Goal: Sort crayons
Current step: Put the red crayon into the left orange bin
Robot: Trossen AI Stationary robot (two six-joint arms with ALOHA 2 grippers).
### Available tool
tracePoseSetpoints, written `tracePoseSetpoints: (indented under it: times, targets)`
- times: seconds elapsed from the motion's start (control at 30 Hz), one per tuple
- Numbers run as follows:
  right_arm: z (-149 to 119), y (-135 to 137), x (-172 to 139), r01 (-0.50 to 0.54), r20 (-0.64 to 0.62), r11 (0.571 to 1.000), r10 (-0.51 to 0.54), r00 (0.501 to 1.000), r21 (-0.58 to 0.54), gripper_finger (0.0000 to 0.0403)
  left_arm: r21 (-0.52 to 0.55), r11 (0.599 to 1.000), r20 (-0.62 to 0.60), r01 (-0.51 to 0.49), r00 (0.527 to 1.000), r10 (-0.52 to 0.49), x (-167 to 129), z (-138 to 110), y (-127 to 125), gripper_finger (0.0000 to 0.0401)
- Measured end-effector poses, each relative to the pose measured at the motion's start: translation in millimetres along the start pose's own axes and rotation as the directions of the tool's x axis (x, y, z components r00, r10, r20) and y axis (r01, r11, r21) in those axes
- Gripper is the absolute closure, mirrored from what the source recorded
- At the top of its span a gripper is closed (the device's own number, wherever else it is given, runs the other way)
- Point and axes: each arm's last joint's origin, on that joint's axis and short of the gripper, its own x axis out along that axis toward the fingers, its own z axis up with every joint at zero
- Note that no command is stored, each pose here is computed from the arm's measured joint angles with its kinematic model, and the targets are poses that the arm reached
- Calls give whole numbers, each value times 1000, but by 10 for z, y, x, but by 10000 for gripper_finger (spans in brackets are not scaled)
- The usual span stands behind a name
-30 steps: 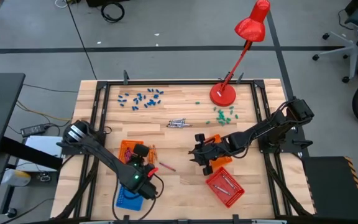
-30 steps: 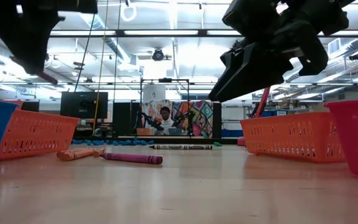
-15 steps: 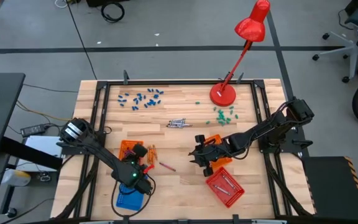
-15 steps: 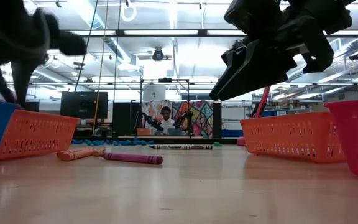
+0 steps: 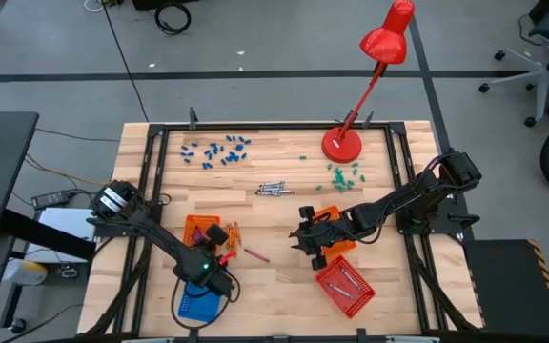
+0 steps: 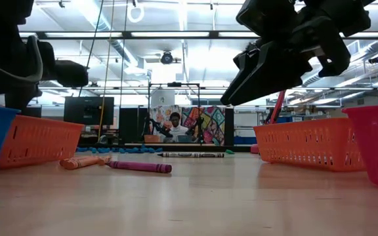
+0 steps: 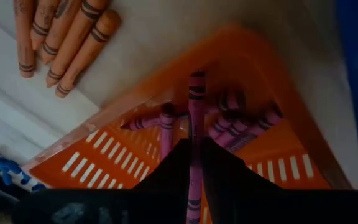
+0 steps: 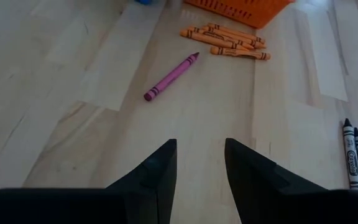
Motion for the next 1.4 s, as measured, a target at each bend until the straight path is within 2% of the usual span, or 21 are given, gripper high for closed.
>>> tracePoseSetpoints:
  times: [0.13,0.53,0.77,0.93,1.07,1.17,1.3,1.4]
  targets:
    - [0,0,0,0,0,1000,0,1000,0,264,0,1000,-2,0,1000,0,0,-2,0,351]
    - [-1,0,1,0,0,1000,0,1000,1,264,-40,999,-39,-11,999,9,-39,-33,16,269]
    - [-1,0,1,0,0,1000,0,1000,1,264,-23,989,-142,-145,980,141,-228,-125,114,267]
    - [0,0,1,0,0,1000,0,1000,1,264,-47,973,-89,-226,971,221,-317,-67,182,267]
    - [-1,0,1,0,0,1000,0,1000,1,264,-138,938,-60,-318,948,313,-377,-28,317,267]
    - [-1,0,1,0,0,1000,0,1000,8,264,-247,902,-50,-353,935,352,-425,-9,453,267]
    - [-1,0,1,0,0,1000,0,1000,8,264,-451,834,-9,-318,936,352,-444,45,675,267]
    - [-22,2,1,0,-22,1000,0,1000,-1,264,-584,775,70,-242,936,345,-422,132,828,267]
